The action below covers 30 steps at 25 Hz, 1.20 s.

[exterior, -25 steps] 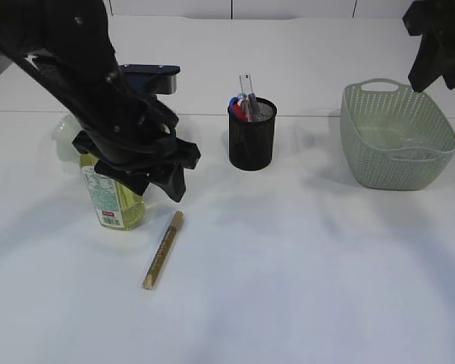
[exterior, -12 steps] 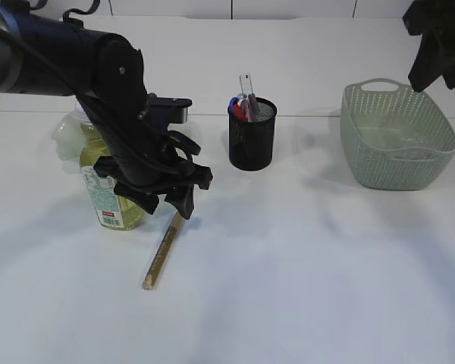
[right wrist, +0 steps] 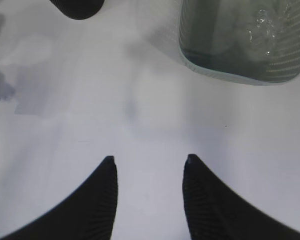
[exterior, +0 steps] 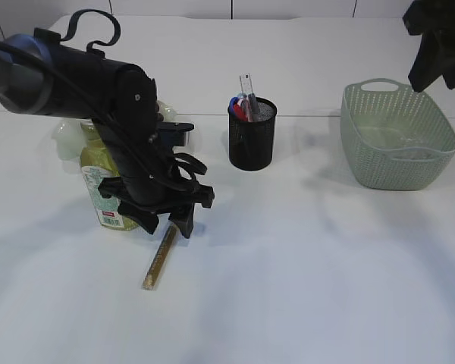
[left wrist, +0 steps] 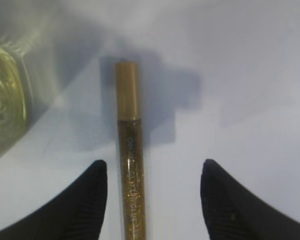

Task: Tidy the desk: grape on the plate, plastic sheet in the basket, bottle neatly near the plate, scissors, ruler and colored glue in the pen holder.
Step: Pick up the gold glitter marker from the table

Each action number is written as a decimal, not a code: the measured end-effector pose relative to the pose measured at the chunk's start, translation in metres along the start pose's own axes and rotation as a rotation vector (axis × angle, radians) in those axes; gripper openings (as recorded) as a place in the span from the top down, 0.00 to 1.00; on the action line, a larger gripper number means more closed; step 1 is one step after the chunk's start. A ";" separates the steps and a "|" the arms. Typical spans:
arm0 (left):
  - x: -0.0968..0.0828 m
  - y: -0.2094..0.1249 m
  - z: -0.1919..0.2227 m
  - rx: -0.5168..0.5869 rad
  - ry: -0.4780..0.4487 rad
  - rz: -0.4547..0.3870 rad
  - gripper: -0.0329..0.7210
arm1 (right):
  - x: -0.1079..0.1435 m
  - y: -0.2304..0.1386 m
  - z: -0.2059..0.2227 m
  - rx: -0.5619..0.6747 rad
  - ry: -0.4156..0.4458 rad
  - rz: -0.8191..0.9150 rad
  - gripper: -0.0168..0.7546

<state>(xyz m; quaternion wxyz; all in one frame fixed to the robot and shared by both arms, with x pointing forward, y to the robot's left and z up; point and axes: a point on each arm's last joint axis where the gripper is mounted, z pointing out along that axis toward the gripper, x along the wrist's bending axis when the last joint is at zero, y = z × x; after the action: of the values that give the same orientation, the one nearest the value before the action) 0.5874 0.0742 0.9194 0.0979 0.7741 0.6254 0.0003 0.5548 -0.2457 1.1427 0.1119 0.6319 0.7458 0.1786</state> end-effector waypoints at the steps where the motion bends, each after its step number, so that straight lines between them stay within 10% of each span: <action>1: 0.000 0.000 0.001 0.002 0.001 -0.008 0.38 | 0.000 0.000 0.000 0.000 0.000 0.000 0.52; 30: 0.005 -0.003 0.031 0.062 0.045 -0.038 0.57 | 0.001 0.000 0.000 0.000 0.006 0.002 0.52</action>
<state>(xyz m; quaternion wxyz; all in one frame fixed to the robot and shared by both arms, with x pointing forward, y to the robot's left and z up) 0.5891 0.0751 0.8875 0.0597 0.7647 0.6416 -0.0037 0.5547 -0.2452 1.1428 0.1097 0.6321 0.7455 0.1805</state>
